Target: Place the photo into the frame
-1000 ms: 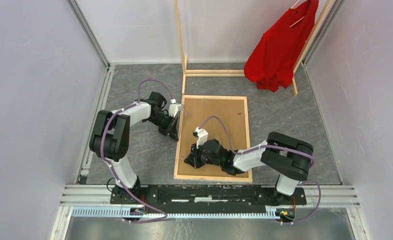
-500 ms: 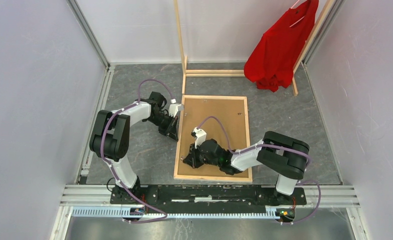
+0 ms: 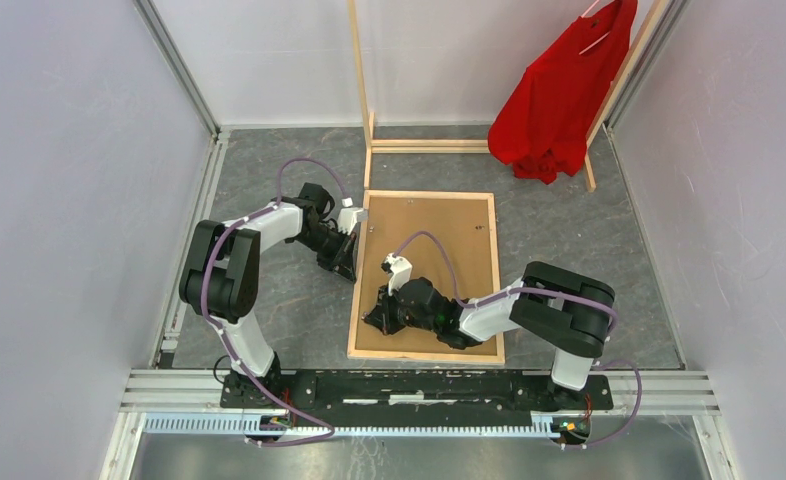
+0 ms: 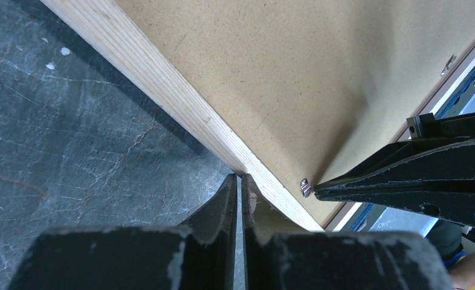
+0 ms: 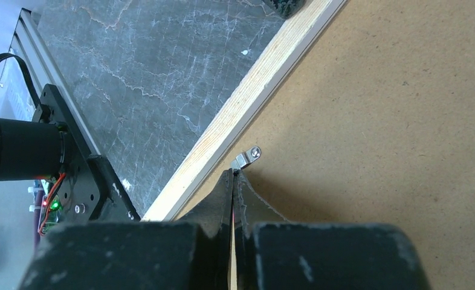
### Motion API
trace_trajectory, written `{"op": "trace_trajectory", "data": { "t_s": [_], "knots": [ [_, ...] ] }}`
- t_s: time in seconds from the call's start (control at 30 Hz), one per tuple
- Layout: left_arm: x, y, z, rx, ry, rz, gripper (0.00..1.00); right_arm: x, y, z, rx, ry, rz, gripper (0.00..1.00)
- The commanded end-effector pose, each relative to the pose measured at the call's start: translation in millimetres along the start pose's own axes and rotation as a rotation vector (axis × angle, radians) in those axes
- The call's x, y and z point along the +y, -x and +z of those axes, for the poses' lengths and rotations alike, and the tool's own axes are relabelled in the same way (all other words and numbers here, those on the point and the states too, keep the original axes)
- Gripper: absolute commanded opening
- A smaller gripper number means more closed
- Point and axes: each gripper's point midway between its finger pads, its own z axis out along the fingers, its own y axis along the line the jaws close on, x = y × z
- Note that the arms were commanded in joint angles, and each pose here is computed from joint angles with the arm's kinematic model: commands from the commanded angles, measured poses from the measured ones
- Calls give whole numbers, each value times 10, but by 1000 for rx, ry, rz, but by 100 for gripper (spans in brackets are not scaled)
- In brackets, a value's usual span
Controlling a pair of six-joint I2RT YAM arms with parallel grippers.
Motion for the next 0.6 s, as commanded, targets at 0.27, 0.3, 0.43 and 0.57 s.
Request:
{"op": "trace_trajectory", "data": {
  "t_s": [0.27,0.3,0.43,0.57],
  "knots": [
    [24,50,-46,2,35,74,11,-28,130,83,-51,-17,1,0],
    [24,48,-45,3,36,75,11,-31,133,85,-54,-19,1,0],
    [13,46,-42,5,34,77,11,-29,159,107,-61,-20,2,0],
    [-5,43,-39,10,30,80,11,-14,165,135,-62,-15,3,0]
  ]
}}
